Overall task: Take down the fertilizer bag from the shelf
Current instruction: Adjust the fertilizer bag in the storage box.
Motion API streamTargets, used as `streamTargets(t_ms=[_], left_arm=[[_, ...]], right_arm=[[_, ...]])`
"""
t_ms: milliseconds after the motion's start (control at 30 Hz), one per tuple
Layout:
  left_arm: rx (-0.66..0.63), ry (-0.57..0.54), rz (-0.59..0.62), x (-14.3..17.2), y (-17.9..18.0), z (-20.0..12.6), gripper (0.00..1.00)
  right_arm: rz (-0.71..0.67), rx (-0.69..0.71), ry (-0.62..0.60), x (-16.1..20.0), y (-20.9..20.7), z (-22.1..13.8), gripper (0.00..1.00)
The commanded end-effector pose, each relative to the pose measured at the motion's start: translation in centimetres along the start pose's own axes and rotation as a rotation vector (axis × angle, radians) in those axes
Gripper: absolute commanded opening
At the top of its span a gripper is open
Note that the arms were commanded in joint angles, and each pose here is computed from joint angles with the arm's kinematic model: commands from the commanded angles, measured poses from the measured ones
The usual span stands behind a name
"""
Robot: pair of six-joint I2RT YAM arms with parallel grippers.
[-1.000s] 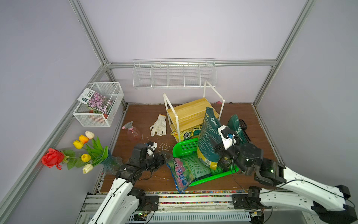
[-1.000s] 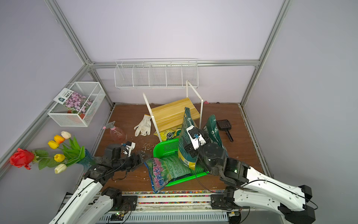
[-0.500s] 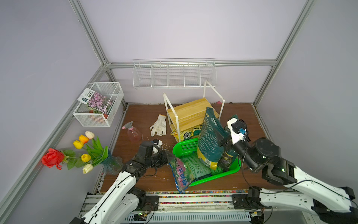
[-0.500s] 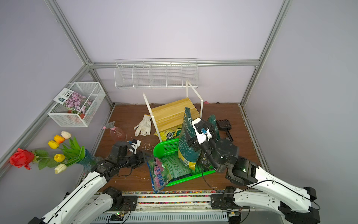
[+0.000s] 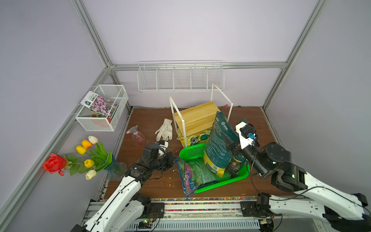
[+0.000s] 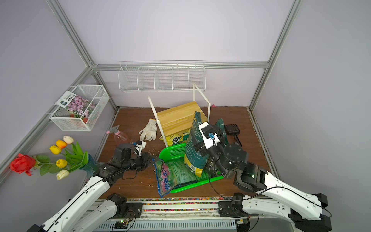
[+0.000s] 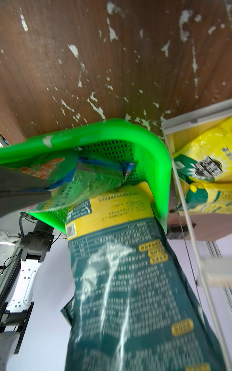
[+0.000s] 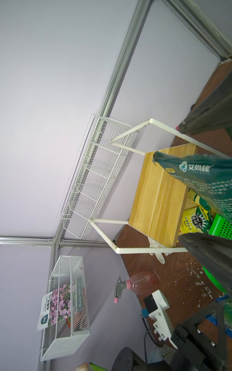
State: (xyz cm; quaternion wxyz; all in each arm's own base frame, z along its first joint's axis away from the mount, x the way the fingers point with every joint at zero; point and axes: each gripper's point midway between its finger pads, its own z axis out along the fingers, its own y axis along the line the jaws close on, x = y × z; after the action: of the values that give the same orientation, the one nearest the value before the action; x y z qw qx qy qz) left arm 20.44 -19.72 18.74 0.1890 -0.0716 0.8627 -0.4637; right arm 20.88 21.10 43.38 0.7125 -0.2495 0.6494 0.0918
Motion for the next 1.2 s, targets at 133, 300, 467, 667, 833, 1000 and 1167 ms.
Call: streamTargets(t_ms=[133, 300, 467, 667, 833, 1000, 1167], left_arm=[[0.165, -0.154, 0.113, -3.8, -7.5, -3.3, 0.0], [0.183, -0.168, 0.119, -4.4, -8.5, -3.5, 0.0], [0.19, -0.132, 0.1, -4.3, -7.9, -2.2, 0.21], [0.15, -0.13, 0.106, -4.4, -7.3, -2.0, 0.74], [0.088, -0.256, 0.206, -6.3, -7.9, -3.9, 0.81], [-0.013, -0.466, 0.375, -10.0, -9.5, -6.9, 0.81], [0.0, -0.546, 0.504, -12.1, -11.6, -7.2, 0.8]], right_arm=[[0.013, 0.0, -0.025, -0.3, 0.0, -0.2, 0.81], [0.014, -0.001, -0.025, -0.3, 0.1, -0.1, 0.81], [0.014, -0.003, -0.025, -0.2, 0.1, -0.1, 0.81], [0.017, 0.002, -0.025, -0.1, -0.1, -0.3, 0.81], [0.014, 0.001, -0.017, 0.1, 0.0, -0.2, 0.81], [0.018, -0.003, -0.009, 0.4, 0.1, -0.2, 0.81], [0.028, 0.004, -0.016, 0.3, -0.3, -0.6, 0.81]])
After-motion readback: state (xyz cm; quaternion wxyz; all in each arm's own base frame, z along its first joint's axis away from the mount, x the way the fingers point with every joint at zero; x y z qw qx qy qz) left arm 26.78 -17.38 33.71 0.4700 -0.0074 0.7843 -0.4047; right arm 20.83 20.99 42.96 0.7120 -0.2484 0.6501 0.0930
